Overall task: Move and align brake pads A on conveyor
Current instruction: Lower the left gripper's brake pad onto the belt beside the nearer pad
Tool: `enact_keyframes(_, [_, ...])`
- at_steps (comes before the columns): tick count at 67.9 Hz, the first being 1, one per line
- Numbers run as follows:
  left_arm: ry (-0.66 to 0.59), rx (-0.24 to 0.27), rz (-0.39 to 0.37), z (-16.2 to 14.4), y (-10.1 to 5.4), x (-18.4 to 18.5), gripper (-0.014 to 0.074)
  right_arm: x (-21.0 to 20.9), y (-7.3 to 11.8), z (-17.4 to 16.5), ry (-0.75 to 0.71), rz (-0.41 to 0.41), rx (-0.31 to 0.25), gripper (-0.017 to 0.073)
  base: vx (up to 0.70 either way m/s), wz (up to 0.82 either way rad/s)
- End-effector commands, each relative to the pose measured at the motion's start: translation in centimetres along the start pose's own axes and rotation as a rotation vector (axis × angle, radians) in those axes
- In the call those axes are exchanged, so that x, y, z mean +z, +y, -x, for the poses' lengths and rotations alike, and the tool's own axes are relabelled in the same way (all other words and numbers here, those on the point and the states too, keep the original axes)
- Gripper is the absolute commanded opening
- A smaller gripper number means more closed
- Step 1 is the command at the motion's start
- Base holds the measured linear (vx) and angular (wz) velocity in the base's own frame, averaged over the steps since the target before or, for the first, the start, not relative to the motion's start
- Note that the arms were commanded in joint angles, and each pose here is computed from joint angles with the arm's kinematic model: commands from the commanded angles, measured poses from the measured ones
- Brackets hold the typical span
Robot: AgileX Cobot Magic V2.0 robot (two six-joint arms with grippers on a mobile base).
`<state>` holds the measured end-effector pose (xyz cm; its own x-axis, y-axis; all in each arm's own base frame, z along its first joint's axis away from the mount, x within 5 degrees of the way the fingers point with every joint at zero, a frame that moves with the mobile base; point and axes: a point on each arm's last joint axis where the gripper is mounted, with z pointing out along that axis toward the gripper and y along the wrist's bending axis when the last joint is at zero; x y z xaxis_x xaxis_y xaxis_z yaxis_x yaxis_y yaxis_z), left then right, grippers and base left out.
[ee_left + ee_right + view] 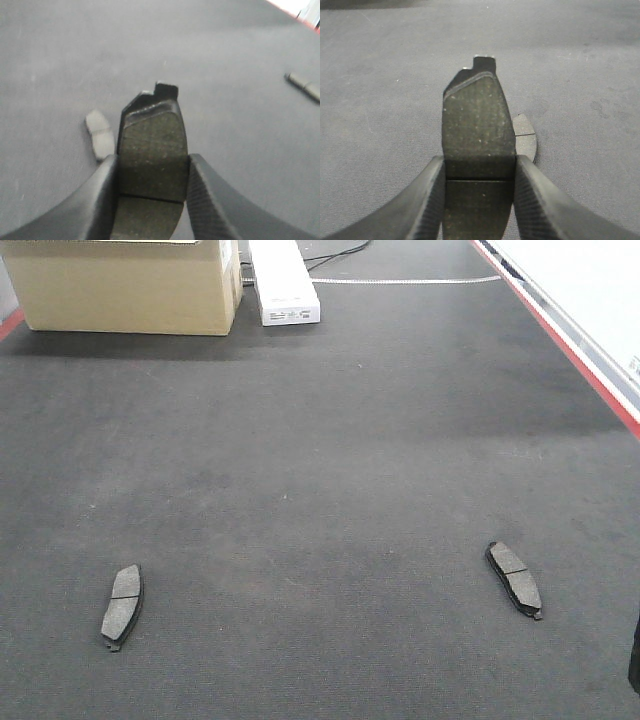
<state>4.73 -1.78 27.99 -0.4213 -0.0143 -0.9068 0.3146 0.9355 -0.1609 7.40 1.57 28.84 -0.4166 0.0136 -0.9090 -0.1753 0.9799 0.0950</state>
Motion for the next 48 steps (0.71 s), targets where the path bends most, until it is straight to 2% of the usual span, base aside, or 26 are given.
enact_keyframes(1, [-0.148, -0.046, -0.051, 2.1, -0.5, -0.5, -0.0006, -0.4, 0.2, 1.6, -0.112, 0.015, -0.015, -0.0004, 0.0, 0.0])
enact_keyframes(13, [-0.105, -0.125, -0.048, 3.8, -1.0, 0.4, -0.0005, -0.4, 0.2, 1.6, -0.112, 0.015, -0.015, -0.0004, 0.0, 0.0])
enact_keyframes(30, [0.074, -0.219, -0.057, 8.3, -2.7, 5.7, 0.0001, -0.4, 0.2, 1.6, -0.112, 0.015, -0.015, -0.0004, 0.0, 0.0])
enact_keyframes(38, [0.178, -0.226, -0.029, 9.3, -3.1, 9.6, 0.0003, -0.4, 0.2, 1.6, -0.112, 0.015, -0.015, -0.0004, 0.0, 0.0])
enact_keyframes(48, [0.32, -0.223, 0.018, 9.0, -3.4, 15.0, 0.0004, -0.4, 0.2, 1.6, -0.112, 0.015, -0.015, -0.0004, 0.0, 0.0])
